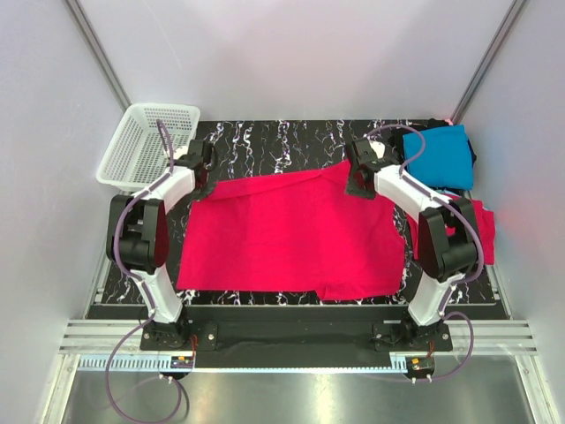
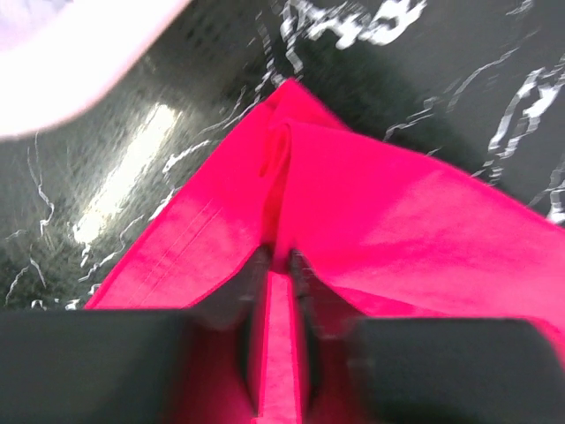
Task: Fold and stack the t-shirts
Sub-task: Fold the tshirt
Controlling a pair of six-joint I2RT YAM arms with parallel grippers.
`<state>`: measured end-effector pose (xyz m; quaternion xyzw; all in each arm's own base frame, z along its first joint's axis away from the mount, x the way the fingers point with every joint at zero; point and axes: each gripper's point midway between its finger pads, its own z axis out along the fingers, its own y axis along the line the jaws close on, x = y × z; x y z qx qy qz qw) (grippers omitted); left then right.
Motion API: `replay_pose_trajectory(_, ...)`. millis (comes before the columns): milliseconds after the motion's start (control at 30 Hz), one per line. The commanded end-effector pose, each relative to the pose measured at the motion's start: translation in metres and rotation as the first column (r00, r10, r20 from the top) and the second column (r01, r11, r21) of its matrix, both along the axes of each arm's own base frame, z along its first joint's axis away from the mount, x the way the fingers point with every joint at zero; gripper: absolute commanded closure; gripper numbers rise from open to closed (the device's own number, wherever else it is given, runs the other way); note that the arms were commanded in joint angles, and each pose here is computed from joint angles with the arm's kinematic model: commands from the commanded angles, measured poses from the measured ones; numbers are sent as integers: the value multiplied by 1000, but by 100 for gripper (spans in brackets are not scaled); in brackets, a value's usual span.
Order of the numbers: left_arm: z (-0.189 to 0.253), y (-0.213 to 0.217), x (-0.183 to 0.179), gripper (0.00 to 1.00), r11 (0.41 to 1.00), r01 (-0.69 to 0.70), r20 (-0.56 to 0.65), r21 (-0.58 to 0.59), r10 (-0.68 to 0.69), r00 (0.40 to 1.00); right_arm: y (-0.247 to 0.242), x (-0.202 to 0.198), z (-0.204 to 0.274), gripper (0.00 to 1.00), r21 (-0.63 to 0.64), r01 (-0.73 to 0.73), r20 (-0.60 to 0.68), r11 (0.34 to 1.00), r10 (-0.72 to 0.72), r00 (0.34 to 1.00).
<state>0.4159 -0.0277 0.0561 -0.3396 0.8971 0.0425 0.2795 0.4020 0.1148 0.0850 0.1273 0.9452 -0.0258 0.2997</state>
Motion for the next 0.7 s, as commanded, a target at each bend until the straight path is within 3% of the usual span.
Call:
replay_pose_trajectory(0, 32, 4, 18, 95, 1000, 6, 86, 15, -7, 996, 10, 24, 20, 54, 13, -12, 69, 1000, 11, 998)
replay_pose_trajectory(33, 29, 3, 18, 100, 1000, 10, 77, 13, -11, 997, 7, 27, 18, 54, 8, -5, 67, 1000, 4, 998)
replay_pose_trajectory(333, 26, 1, 18, 100, 1000, 15, 70, 5, -16, 997, -47, 94, 7, 46, 26, 114, 68, 993, -116, 991)
replay_pose_trajectory(467, 31, -1, 21, 100, 1000, 23, 83, -5, -23, 996, -66, 132, 7, 48, 60, 129, 77, 990, -134, 988)
replay_pose_trajectory(667, 37, -9, 25, 100, 998, 58, 95, -34, -54, 994, -81, 157, -21, 52, 62, 112, 4, 992, -112, 994)
